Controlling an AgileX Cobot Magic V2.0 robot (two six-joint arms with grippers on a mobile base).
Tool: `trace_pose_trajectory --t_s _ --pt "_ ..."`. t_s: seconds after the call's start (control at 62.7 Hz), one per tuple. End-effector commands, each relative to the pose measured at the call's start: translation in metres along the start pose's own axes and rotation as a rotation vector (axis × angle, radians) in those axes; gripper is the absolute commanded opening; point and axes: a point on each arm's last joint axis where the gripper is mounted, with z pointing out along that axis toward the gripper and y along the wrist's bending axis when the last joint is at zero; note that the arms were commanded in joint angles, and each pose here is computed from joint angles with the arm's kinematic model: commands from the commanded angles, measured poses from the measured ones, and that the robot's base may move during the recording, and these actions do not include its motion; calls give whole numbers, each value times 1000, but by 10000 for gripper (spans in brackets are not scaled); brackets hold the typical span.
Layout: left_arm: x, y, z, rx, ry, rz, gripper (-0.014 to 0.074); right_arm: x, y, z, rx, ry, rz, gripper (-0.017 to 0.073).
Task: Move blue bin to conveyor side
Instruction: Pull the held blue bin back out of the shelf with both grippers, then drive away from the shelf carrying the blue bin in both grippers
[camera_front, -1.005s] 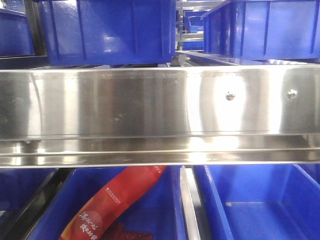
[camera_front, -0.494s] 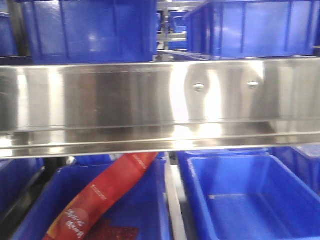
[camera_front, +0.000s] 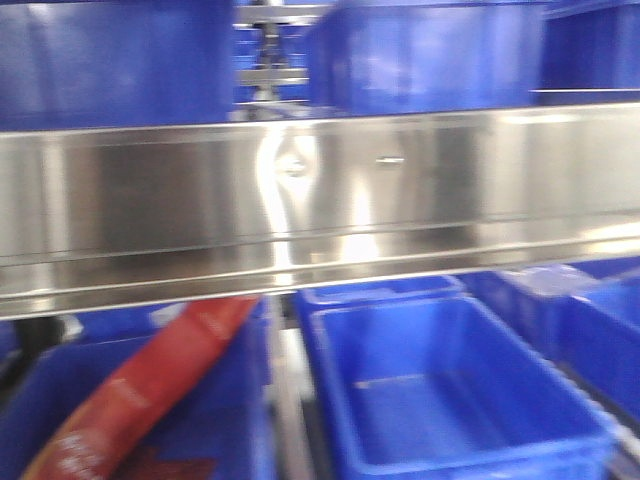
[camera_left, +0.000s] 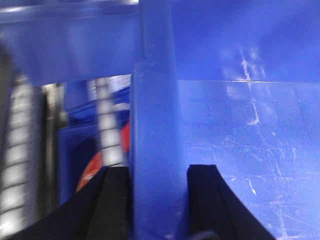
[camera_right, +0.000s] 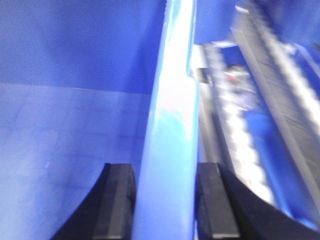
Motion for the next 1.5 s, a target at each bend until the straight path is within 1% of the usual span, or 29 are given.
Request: trace_pose_trajectory --t_s 0.0,1.483 --pt "-8 -3 -14 43 -117 -2 -20 -13 2 -19 -13 -172 -24 -79" --pt "-8 -3 -14 43 -117 -2 -20 -13 2 -19 -13 -172 -24 -79"
